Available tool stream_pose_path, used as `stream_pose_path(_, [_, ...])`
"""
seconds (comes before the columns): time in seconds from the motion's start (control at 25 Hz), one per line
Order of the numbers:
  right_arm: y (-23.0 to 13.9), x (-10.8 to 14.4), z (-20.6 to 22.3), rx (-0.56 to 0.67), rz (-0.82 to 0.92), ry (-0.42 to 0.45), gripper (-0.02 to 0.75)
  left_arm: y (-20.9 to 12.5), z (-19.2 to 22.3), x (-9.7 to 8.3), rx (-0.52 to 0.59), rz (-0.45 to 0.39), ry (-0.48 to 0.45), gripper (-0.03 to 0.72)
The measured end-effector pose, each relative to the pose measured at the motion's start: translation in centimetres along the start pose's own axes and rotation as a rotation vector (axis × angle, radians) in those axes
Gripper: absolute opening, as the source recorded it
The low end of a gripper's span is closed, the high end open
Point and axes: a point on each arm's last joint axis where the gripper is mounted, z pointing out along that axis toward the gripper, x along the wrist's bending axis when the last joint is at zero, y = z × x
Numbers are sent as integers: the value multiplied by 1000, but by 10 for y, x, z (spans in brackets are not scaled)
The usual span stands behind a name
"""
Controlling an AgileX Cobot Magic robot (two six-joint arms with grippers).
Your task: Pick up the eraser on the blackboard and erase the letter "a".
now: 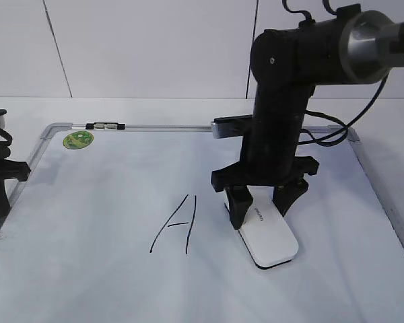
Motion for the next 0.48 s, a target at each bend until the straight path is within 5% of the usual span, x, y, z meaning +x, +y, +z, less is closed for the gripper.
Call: stream_pose_path(0.48, [9, -28, -9, -38, 68, -16, 535, 0, 0, 0, -4, 0, 0, 14])
